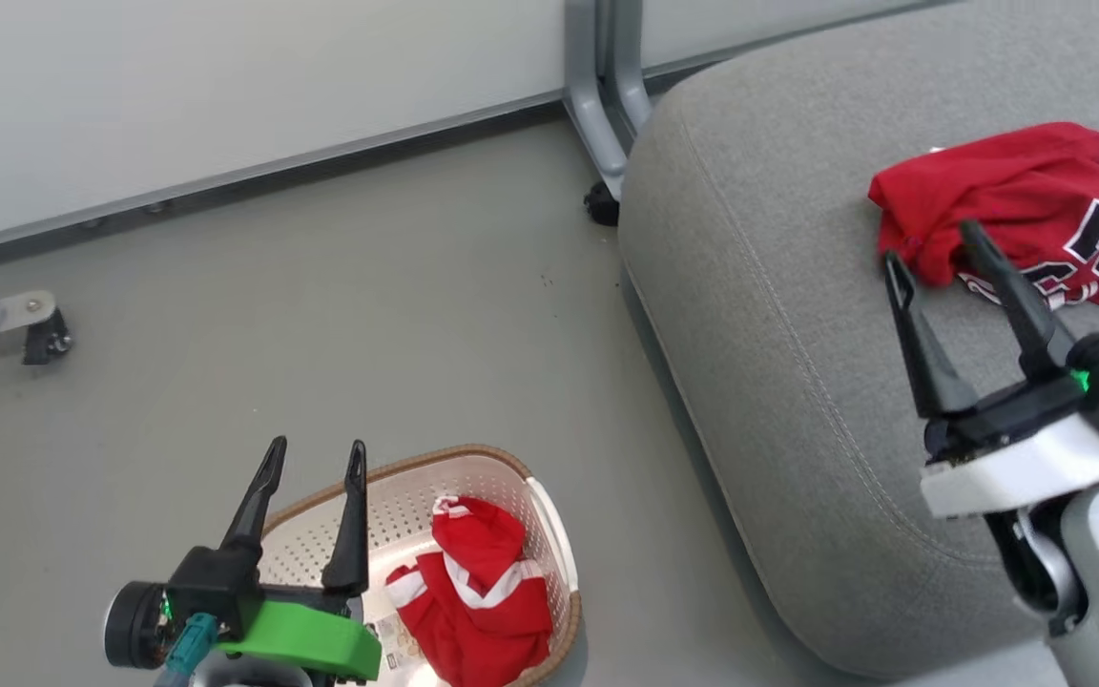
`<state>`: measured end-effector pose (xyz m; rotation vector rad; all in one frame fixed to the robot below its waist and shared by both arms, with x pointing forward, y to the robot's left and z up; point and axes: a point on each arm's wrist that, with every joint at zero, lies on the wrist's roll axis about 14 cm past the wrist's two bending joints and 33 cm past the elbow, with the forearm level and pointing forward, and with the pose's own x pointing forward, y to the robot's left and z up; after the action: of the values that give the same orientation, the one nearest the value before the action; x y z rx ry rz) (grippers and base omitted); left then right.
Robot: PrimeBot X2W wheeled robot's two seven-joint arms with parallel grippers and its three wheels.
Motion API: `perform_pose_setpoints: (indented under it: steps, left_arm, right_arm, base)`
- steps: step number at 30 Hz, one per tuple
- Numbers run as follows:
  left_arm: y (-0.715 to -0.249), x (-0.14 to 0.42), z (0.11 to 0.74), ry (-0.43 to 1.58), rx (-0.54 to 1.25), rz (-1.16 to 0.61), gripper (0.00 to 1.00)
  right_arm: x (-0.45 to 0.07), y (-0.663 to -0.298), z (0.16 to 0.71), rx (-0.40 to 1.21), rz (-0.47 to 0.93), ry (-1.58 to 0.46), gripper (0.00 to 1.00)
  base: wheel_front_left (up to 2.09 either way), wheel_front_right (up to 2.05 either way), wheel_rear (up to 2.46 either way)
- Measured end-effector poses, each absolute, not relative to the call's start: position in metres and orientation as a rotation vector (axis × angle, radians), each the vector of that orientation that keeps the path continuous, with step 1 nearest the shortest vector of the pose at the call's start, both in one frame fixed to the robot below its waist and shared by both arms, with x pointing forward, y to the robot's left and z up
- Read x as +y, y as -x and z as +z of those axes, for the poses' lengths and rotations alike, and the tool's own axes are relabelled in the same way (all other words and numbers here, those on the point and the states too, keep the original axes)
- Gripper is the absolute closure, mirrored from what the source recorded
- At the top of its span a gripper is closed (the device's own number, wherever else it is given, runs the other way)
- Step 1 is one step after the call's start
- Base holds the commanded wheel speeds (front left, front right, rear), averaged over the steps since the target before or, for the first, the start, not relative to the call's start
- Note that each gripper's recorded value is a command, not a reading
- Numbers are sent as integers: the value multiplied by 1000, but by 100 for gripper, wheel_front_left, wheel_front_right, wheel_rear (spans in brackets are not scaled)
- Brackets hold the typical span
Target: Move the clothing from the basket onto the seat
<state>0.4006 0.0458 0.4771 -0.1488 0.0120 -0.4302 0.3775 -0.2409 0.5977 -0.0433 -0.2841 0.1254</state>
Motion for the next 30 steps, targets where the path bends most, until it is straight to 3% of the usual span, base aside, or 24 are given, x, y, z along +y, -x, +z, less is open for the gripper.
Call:
perform_pose_setpoints:
  steps: [13, 30]
  left_arm:
    - [-365, 117, 485, 166, -6, -199, 0]
    - [-348, 145, 494, 159, -41, -96, 0]
  right_arm:
    - [-181, -358, 568, -264, 156, 6, 0]
    - [-161, -358, 558, -239, 184, -34, 0]
  base:
    - [0, 0, 0]
    - [0, 0, 0]
